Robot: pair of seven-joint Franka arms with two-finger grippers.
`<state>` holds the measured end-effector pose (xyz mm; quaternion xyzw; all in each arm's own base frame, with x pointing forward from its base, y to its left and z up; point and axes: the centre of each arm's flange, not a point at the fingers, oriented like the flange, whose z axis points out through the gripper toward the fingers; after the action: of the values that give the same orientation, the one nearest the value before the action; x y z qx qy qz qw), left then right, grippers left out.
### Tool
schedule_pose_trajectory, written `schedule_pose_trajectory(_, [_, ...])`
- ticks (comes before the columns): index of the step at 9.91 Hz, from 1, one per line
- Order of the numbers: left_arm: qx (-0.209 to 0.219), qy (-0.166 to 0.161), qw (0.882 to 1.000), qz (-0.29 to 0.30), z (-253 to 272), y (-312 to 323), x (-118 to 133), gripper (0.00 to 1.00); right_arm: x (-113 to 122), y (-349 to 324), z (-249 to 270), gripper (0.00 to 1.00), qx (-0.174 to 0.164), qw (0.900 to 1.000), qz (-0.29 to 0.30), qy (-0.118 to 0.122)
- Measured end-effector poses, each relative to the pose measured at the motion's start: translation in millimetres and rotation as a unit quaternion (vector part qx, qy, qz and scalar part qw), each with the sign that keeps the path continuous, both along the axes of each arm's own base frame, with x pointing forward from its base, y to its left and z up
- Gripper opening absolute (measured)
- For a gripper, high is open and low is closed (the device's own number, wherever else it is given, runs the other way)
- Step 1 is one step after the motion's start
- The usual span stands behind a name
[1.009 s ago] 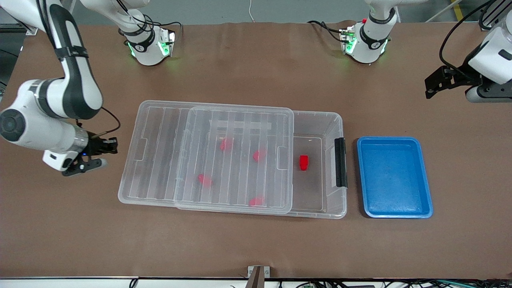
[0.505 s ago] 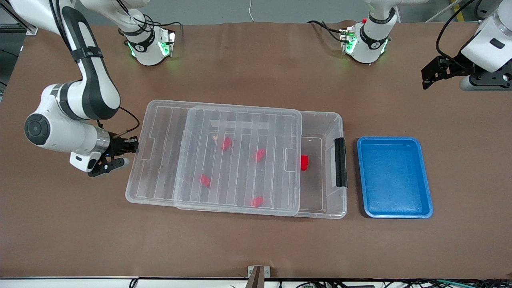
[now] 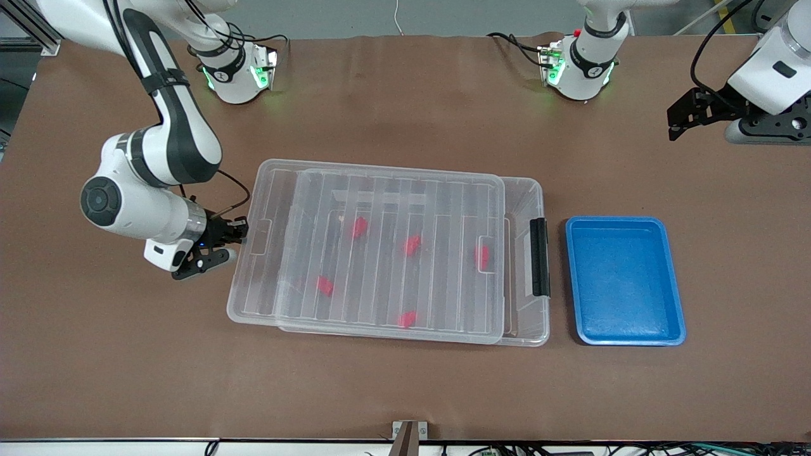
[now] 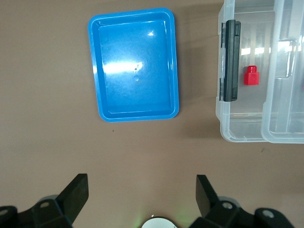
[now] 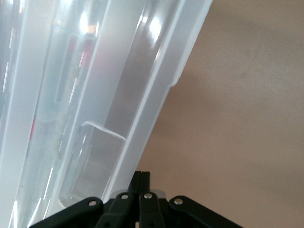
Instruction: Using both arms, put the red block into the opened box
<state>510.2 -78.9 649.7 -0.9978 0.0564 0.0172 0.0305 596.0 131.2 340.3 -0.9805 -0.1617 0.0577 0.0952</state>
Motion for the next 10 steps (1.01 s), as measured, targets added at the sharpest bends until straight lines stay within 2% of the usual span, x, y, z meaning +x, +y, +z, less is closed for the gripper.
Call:
schedule_pose_trajectory(3, [-0.022,0.004,1.0,0.005,0,-2,0,1.0,-2,23,0,0.01,0.001,1.0,-0.016,-0.003])
schedule_pose_trajectory(8, [-0.021,0.005,1.0,0.016,-2,9,1,1.0,-4,49,3,0.01,0.002,0.999,-0.034,-0.004])
schedule_pose_trajectory(9, [-0.02,0.004,1.0,0.02,-2,14,2,1.0,-4,50,4,0.03,0.003,0.999,-0.034,-0.006])
schedule_pose_trajectory(10, [-0.019,0.002,1.0,0.021,-1,14,2,1.0,-1,47,7,0.17,0.003,0.999,-0.036,-0.005])
